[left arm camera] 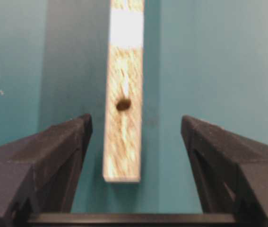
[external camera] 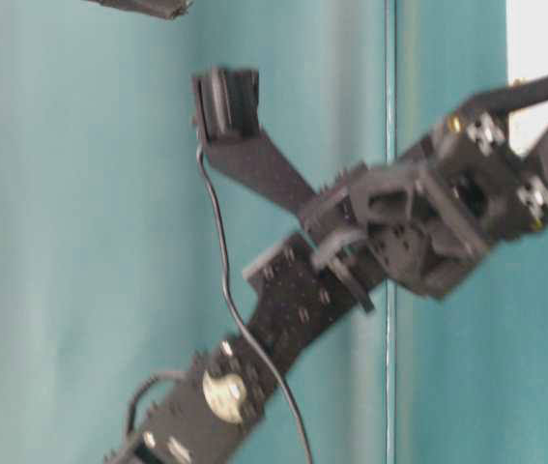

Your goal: Move the wooden board into place and insert the rod into its hole.

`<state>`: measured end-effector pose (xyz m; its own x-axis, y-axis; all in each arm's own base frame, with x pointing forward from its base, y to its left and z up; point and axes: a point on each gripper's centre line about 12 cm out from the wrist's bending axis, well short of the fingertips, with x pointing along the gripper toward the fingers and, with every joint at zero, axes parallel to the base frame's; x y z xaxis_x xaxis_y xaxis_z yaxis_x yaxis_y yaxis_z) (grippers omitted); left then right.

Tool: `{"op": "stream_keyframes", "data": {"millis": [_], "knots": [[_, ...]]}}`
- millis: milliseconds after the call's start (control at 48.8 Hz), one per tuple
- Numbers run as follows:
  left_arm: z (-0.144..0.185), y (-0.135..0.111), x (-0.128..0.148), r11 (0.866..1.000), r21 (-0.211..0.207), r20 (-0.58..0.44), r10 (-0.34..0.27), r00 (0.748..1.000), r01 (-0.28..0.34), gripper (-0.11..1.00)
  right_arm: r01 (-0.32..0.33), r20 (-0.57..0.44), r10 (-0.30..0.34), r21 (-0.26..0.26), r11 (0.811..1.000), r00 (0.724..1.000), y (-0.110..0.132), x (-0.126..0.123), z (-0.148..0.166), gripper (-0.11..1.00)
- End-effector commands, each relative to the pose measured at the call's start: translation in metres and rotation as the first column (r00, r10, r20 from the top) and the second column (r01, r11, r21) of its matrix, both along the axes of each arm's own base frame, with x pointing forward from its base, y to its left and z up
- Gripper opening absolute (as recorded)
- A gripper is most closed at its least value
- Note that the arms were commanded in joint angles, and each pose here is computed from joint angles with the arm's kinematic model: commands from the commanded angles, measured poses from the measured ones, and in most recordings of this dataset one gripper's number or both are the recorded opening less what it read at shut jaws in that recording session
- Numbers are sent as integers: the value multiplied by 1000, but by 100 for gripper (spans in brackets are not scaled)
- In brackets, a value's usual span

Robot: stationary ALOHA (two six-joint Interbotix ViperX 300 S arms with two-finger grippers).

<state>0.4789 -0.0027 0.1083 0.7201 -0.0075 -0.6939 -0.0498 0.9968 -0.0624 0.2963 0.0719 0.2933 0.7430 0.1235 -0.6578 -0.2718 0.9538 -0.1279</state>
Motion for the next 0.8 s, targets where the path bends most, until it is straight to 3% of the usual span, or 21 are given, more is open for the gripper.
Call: {"op": "stream_keyframes", "data": {"millis": [0, 205, 349, 492, 656, 779], "knots": [[9, -5, -5, 1000, 2, 93, -5, 996, 5, 74, 2, 20, -2, 10, 1000, 1000, 1, 5, 11, 99], [-10, -2, -15, 1000, 17, 275, 4, 961, -10, 74, 22, -86, -23, -10, 1000, 996, 6, 23, 12, 99], [-26, 1, -18, 1000, 24, 272, 8, 962, -16, 74, 45, -224, -47, -15, 999, 973, 13, 42, 6, 99], [-33, 5, -18, 999, 26, 272, 15, 962, -23, 74, 109, -373, -98, 9, 994, 923, 25, 67, -11, 99], [-34, 13, -17, 998, 49, 305, 16, 952, -33, 74, 200, -509, -161, 23, 980, 846, 39, 99, -40, 99], [-33, 18, -17, 998, 55, 321, 23, 947, -42, 73, 224, -545, -177, 20, 974, 820, 50, 120, -57, 98]]}}
